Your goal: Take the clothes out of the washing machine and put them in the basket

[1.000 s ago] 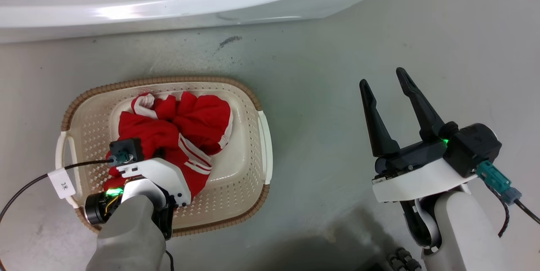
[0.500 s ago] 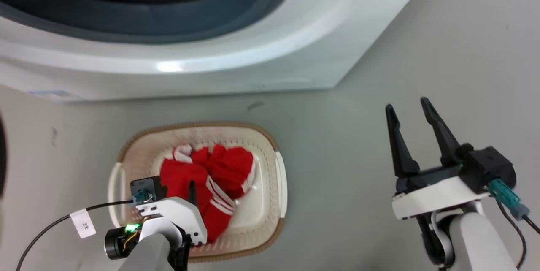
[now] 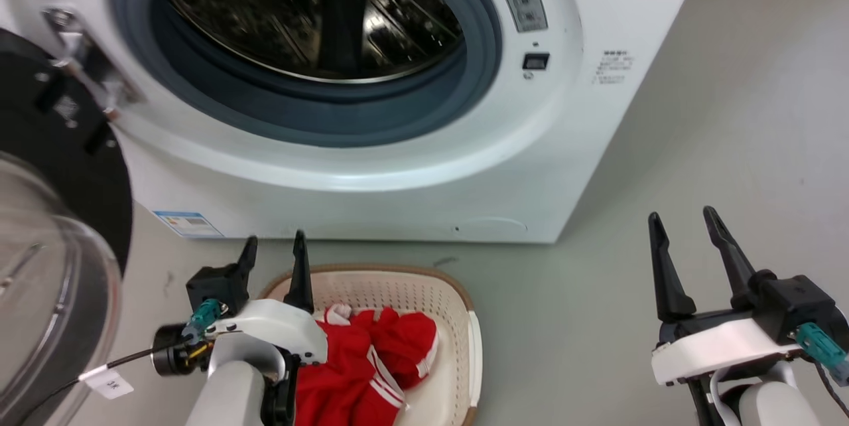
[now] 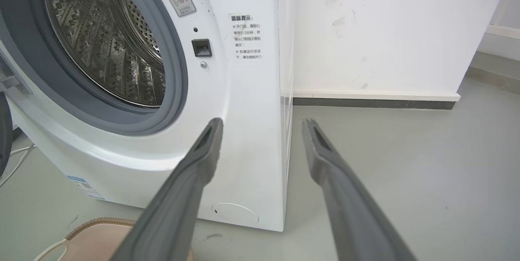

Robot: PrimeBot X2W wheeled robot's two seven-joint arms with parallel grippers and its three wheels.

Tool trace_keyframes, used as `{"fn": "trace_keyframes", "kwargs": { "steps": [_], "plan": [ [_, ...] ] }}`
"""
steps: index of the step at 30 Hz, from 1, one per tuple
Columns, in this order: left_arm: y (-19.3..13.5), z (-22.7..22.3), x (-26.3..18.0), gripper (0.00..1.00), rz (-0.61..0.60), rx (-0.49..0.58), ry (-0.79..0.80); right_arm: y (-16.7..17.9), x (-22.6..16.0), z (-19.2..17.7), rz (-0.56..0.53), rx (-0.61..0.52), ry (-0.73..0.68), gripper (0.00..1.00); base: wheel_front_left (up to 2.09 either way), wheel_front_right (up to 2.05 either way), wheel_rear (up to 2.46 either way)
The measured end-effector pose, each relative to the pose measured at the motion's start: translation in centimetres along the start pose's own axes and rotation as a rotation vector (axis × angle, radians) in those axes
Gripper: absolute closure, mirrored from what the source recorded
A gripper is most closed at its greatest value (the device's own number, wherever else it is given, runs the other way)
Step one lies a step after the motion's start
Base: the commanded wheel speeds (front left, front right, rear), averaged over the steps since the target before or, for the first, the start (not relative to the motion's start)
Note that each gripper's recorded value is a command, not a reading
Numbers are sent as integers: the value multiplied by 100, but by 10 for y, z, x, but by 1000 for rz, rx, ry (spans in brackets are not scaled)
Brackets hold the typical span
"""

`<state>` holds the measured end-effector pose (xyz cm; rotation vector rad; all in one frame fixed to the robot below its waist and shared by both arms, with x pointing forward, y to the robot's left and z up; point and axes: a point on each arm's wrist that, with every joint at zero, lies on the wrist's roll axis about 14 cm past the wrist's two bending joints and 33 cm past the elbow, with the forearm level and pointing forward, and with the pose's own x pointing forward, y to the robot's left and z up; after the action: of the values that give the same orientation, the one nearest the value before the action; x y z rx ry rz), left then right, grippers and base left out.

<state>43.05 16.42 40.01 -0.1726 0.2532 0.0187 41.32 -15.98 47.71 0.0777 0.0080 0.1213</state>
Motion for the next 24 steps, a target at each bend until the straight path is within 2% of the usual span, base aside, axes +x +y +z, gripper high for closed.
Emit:
{"fn": "trace_keyframes", "kwargs": {
  "steps": [9,17,24],
  "plan": [
    [-7,99,-35,0,-33,80,-320,3,-16,25,3,-19,-48,0,0,0,0],
    [-11,109,-67,0,-60,146,-372,3,-42,34,-5,-25,-59,0,0,0,0],
    [-13,102,-78,0,-72,149,-360,-1,-60,37,-24,-22,-60,0,0,0,0]
  ]
}}
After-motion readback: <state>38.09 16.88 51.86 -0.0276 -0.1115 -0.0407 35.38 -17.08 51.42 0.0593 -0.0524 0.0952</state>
